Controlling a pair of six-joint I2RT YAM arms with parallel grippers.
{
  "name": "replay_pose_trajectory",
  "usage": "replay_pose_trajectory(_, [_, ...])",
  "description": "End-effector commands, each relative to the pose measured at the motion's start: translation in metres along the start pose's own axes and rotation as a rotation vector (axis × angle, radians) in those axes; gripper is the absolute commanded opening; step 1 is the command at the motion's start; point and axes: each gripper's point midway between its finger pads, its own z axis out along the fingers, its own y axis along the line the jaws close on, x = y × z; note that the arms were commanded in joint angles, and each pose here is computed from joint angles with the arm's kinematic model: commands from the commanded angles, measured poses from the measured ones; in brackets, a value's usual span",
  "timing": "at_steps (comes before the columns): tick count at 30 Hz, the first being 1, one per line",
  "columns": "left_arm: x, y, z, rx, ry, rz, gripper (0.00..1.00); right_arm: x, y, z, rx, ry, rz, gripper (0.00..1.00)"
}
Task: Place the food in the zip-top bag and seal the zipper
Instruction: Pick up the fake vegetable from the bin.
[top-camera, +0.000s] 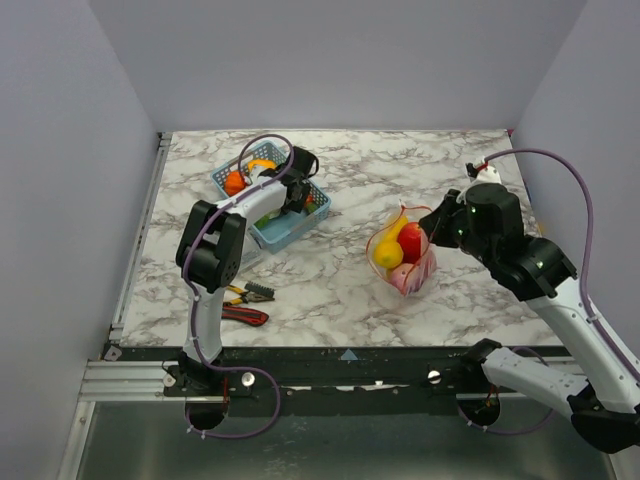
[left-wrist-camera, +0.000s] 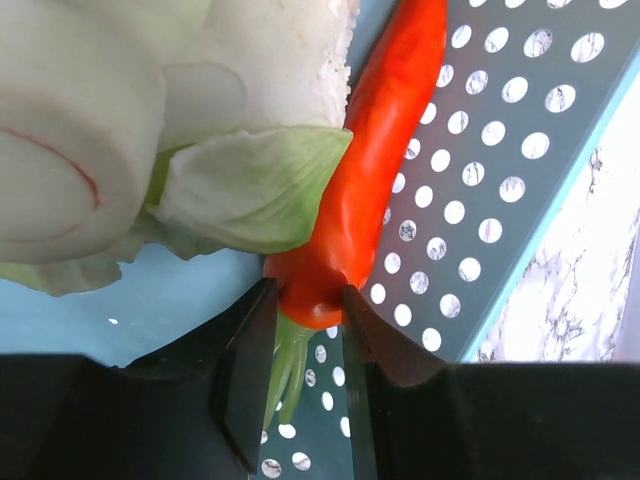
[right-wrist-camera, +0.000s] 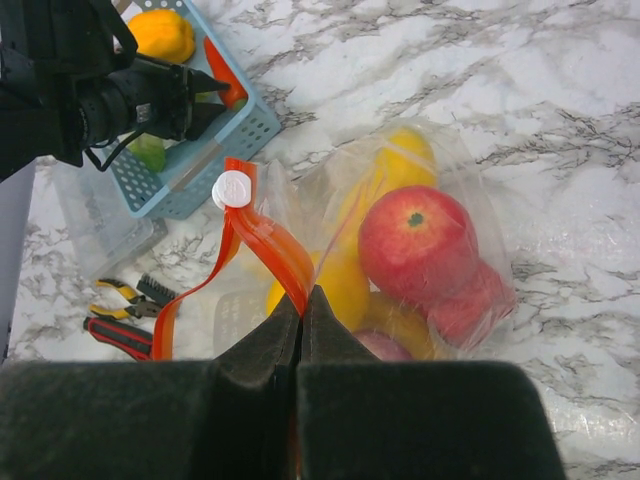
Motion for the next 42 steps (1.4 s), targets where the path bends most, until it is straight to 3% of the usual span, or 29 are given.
replay_pose_trajectory(1, [0.000, 0.009, -0.002, -0.016, -0.009, 0.038, 0.32, -0.015, -0.001, -0.010, 0.006, -0.055, 0.023, 0.01])
replay_pose_trajectory(8, [0.031, 0.026, -0.016, 0.040, 0.134, 0.122, 0.33, -0.013, 0.000, -0.005, 0.000, -0.055, 0.021, 0.01])
replay_pose_trajectory(14, [0.053, 0.030, -0.034, 0.124, 0.228, 0.205, 0.42, -0.008, 0.001, 0.000, -0.008, -0.043, 0.023, 0.01])
replay_pose_trajectory(22, [0.043, 0.030, -0.041, 0.138, 0.185, 0.246, 0.55, -0.006, 0.000, 0.001, -0.007, -0.042, 0.031, 0.01])
replay_pose_trajectory(27, [0.065, 0.017, -0.028, 0.141, 0.285, 0.254, 0.58, -0.005, 0.002, 0.003, -0.012, -0.037, 0.033, 0.01])
replay_pose_trajectory(30, [0.075, 0.024, -0.022, 0.122, 0.325, 0.207, 0.55, -0.008, 0.003, 0.001, -0.012, -0.040, 0.034, 0.01])
replay_pose_trajectory(38, [0.064, 0.034, -0.021, 0.072, 0.263, 0.117, 0.42, -0.010, 0.002, -0.002, -0.012, -0.051, 0.038, 0.01])
replay_pose_trajectory(42, [0.064, 0.030, -0.019, 0.067, 0.257, 0.121, 0.19, -0.011, 0.004, -0.002, -0.017, -0.052, 0.041, 0.01])
